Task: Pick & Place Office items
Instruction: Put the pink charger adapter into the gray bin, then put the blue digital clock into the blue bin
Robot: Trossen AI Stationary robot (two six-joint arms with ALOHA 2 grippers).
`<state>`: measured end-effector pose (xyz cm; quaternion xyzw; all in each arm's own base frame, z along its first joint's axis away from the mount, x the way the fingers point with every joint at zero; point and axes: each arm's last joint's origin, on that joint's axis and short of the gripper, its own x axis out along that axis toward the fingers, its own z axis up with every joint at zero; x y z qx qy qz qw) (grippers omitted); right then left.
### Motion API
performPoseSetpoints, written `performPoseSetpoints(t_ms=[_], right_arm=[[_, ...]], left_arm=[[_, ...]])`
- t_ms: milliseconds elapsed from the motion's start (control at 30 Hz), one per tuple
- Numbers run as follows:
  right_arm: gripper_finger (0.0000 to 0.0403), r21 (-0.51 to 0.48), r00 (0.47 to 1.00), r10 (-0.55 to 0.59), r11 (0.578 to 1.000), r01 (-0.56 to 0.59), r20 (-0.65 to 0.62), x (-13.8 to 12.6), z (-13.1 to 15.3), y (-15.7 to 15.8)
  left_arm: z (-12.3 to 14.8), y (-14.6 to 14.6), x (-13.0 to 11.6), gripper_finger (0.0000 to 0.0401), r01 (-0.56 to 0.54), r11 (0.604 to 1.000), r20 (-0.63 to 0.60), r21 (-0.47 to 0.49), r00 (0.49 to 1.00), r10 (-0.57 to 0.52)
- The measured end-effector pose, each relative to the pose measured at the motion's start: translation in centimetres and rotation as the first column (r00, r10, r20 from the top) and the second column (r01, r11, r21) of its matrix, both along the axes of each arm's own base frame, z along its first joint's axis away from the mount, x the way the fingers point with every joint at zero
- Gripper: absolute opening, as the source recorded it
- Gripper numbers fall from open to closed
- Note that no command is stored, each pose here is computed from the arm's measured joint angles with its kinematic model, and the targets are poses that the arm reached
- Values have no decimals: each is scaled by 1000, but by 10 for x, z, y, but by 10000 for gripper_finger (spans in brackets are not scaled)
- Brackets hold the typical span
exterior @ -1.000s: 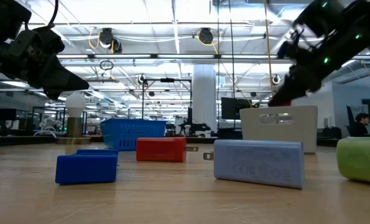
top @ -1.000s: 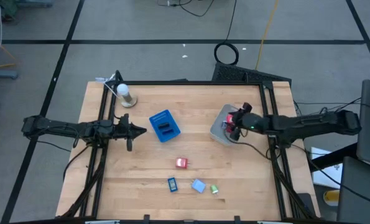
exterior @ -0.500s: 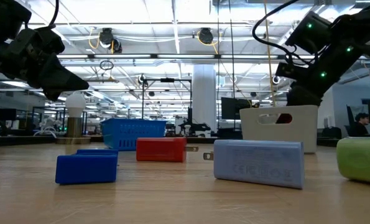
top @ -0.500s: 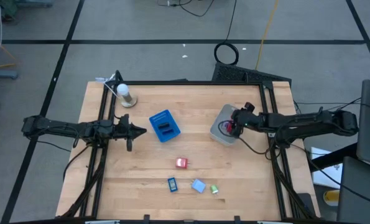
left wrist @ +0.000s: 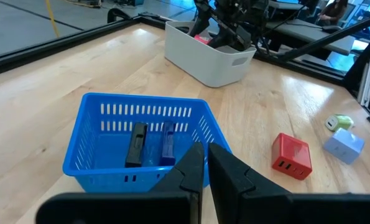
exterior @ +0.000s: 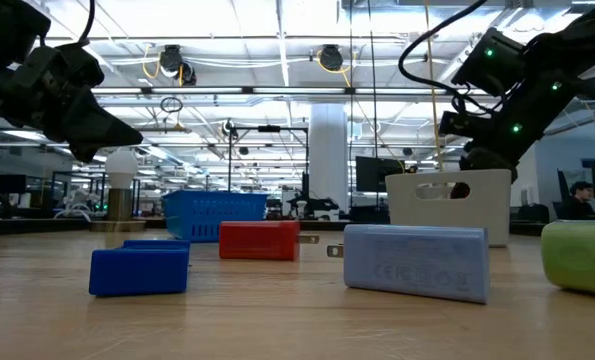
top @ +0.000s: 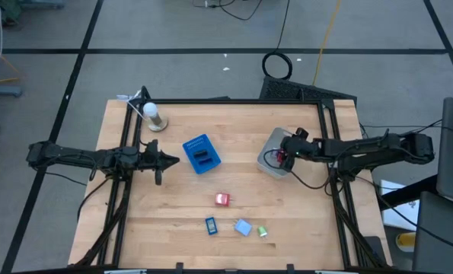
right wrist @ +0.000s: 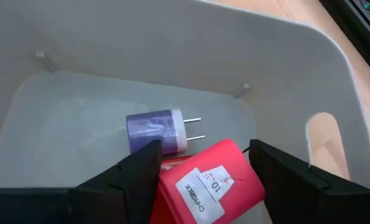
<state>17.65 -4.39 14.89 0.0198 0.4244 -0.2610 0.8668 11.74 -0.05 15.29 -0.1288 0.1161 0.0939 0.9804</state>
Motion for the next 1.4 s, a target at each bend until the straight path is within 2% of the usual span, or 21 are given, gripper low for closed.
performPoseSetpoints(t_ms=[900,1033,1233,1333,1400], right_arm=[[360,22,997,23,999,-25,69,-2,10,6],[368,88,986,55,994,-70,160,2,26,8],[370,130,966,-7,991,-27,258,-2,45,5],[368,104,945,41,991,-79,325,-7,56,7],[363,101,899,105,982,-162,424,-11,69,11]], left_arm=[[0,0,0,21,0,1000,-2,0,1000,0],[0,0,0,21,0,1000,-2,0,1000,0],[0,0,0,21,0,1000,-3,1,1000,0],[0,0,0,21,0,1000,-3,1,1000,0],[0,0,0,21,4,1000,-3,-2,1000,-4]])
